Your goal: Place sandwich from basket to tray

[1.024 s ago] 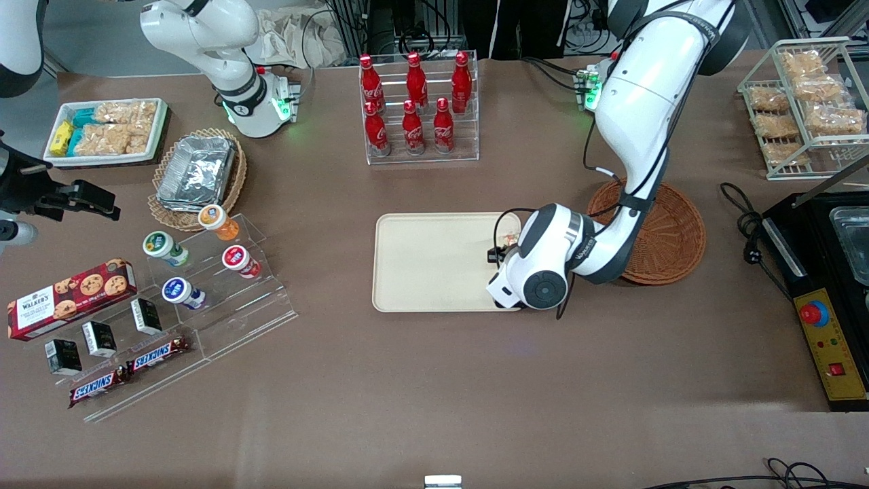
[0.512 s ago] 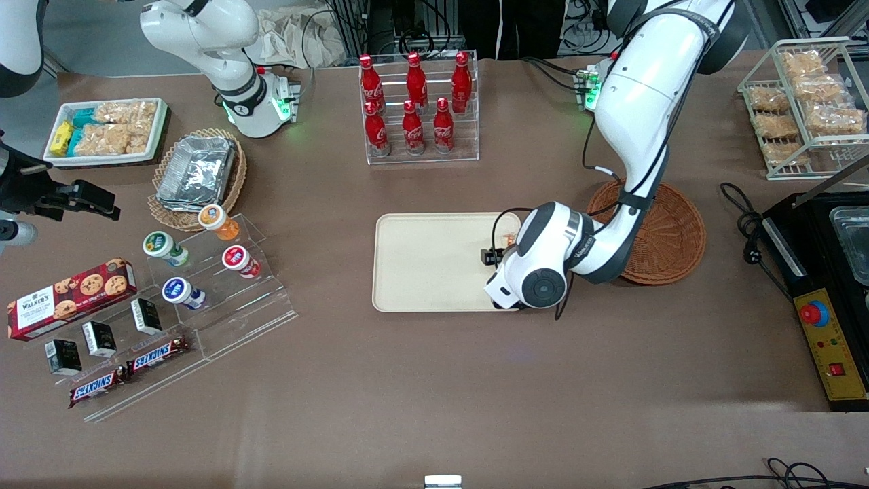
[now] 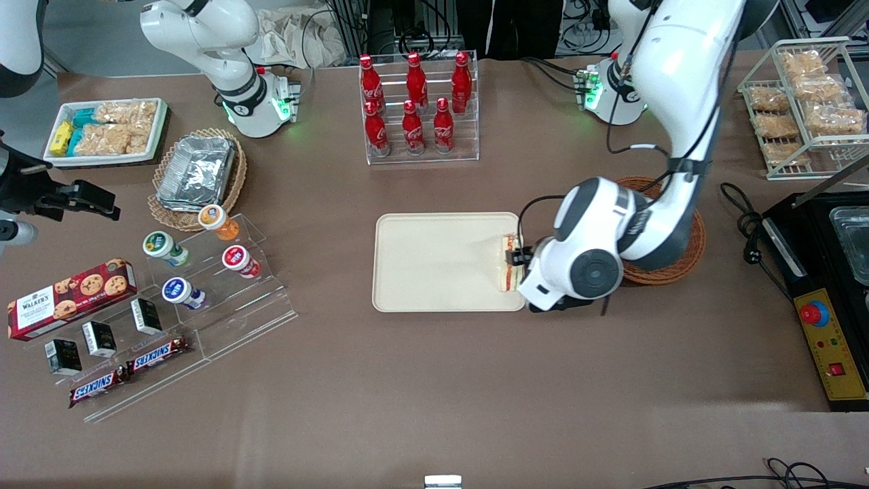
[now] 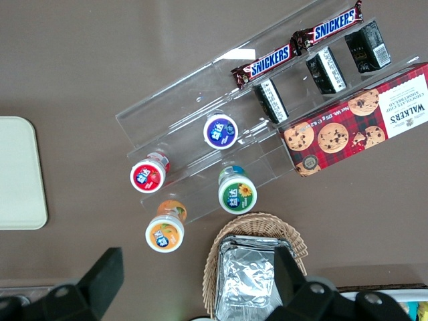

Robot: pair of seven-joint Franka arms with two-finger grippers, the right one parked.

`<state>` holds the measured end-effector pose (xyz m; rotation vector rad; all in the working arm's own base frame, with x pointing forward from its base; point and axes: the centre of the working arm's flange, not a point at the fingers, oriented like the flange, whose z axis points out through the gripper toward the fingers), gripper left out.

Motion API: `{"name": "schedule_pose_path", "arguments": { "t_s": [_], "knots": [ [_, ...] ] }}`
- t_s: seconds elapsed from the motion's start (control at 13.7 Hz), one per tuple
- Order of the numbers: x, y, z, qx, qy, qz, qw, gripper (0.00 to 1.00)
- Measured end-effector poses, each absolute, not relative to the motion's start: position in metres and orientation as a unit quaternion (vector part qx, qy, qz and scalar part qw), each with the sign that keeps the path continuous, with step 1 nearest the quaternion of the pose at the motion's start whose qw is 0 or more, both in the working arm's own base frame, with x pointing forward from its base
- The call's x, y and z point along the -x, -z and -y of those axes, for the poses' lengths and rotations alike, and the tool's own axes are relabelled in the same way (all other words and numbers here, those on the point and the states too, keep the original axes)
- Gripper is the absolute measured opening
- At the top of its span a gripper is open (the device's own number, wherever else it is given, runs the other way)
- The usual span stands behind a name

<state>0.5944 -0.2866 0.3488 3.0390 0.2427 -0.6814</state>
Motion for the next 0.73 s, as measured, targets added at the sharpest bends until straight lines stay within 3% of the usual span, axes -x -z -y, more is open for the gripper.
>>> {"name": "schedule_pose_path", "arguments": {
  "t_s": [0.73],
  "knots": [
    [-0.609, -0.46, 0.182, -0.985, 0.125, -0.106, -0.048, 1.0]
  ]
}}
